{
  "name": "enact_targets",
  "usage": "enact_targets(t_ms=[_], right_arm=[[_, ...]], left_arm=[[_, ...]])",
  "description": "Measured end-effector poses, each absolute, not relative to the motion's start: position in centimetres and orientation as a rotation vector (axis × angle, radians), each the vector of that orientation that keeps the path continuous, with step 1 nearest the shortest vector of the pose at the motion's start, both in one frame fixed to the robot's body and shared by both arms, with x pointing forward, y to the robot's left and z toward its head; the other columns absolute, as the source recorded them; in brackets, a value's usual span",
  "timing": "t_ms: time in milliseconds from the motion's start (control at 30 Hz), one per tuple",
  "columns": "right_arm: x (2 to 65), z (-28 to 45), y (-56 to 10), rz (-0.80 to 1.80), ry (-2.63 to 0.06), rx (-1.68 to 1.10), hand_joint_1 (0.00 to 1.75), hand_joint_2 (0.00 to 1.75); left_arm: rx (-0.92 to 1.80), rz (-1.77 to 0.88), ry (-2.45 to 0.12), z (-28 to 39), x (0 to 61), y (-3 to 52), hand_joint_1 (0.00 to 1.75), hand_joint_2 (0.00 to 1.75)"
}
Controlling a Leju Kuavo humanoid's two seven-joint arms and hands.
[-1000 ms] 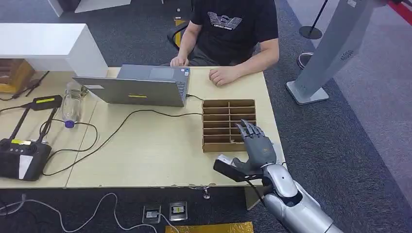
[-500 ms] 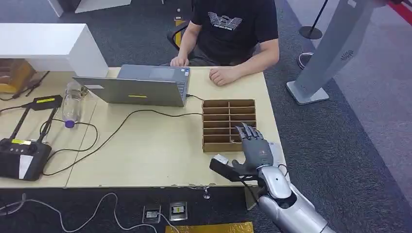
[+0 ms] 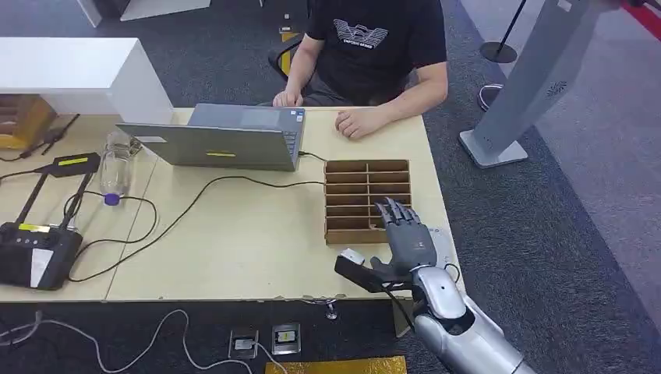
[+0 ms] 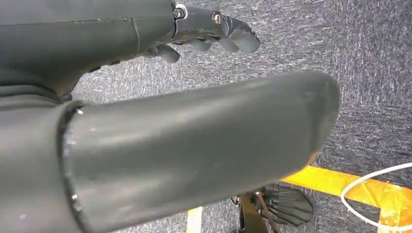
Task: Pass the card to the sensor for recognition and then transmit it.
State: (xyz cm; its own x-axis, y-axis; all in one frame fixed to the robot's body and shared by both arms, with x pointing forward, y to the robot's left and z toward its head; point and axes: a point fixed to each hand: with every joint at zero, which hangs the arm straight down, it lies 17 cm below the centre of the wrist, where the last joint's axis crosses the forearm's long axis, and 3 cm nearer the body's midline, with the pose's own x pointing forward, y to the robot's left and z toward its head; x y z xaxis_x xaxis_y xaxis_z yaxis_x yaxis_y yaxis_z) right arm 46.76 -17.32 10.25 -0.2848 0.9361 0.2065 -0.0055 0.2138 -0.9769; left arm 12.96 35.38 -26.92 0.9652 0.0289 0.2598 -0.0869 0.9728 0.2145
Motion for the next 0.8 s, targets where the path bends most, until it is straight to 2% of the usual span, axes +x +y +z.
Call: enact_targets(t_ms=[800], right_arm=[[46.86, 10.0, -17.85, 1.251, -1.52, -0.968, 0.0, 1.75]], left_arm=[[0.227, 0.058, -0.259, -26.92, 12.98, 35.39, 0.0, 0.0]])
